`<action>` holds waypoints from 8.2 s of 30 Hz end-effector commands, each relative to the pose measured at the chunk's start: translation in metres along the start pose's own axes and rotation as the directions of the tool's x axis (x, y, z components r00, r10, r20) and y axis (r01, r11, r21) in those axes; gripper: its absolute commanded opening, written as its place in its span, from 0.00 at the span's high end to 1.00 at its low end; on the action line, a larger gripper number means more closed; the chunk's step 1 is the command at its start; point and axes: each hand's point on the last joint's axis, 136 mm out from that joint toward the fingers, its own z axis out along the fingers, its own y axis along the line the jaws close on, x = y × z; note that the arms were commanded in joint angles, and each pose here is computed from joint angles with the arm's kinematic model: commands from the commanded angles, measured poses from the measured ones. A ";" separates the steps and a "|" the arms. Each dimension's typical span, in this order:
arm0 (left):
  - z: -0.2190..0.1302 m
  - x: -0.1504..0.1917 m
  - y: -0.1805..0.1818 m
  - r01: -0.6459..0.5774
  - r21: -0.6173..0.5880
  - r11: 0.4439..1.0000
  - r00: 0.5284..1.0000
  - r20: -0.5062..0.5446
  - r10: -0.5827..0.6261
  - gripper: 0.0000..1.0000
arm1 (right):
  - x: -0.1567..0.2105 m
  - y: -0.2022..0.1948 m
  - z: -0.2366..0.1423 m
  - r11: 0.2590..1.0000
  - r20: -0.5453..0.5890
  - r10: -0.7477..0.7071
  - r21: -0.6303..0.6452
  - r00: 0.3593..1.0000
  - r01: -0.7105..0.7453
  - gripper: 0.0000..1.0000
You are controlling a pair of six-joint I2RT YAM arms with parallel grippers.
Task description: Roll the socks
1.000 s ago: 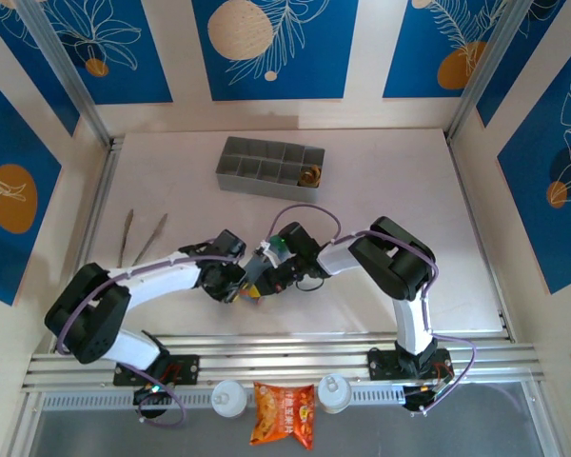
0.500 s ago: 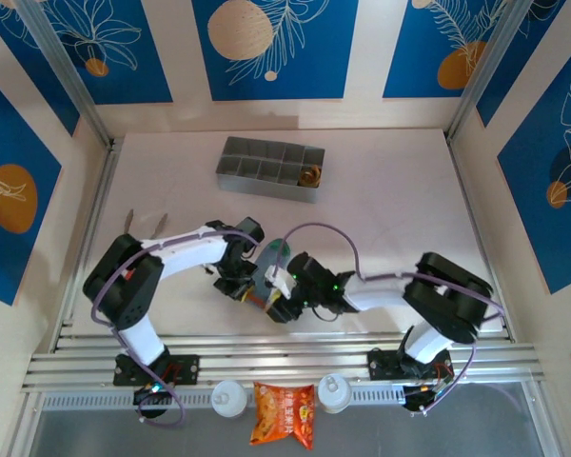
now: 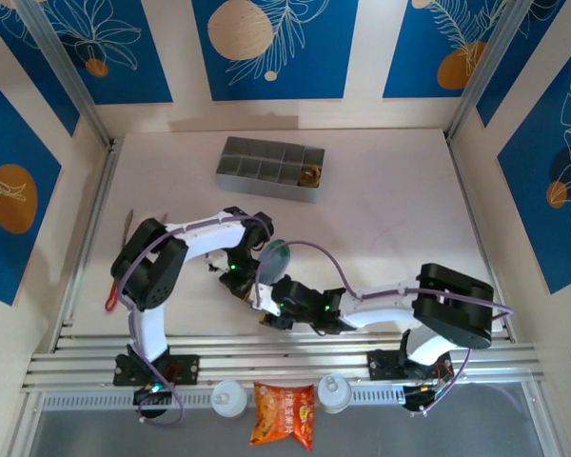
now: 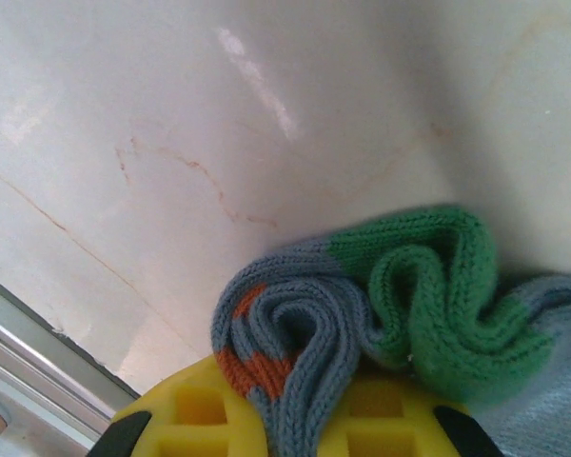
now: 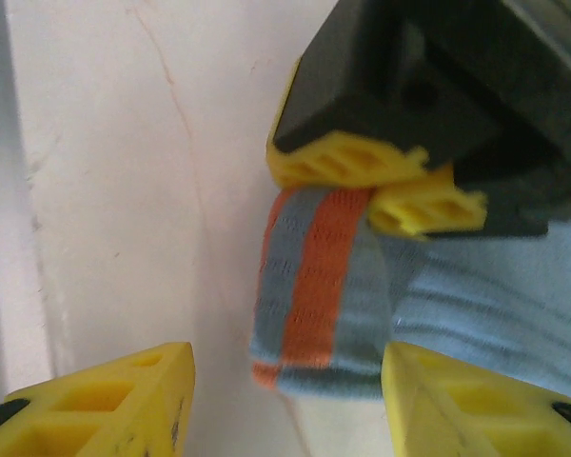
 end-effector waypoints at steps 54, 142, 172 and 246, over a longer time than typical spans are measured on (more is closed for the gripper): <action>-0.066 -0.046 0.003 -0.095 0.497 0.863 0.991 0.127 0.036 0.13 | 0.166 0.060 0.035 0.659 -0.614 0.565 -0.067 0.551 -0.749 1.00; 0.031 -0.022 0.014 0.009 -0.105 0.994 1.000 0.015 -0.007 1.00 | 0.033 -0.016 0.045 0.988 -0.232 0.099 0.135 0.968 -0.068 0.79; -0.065 -0.047 -0.020 -0.152 0.526 0.837 0.986 0.138 0.093 0.06 | 0.199 0.061 0.032 0.691 -0.577 0.639 0.143 0.508 -0.708 1.00; 0.039 -0.029 0.023 -0.071 -0.207 0.976 0.994 0.061 0.086 1.00 | -0.017 -0.039 0.009 0.991 0.035 0.062 0.114 0.997 -0.066 0.52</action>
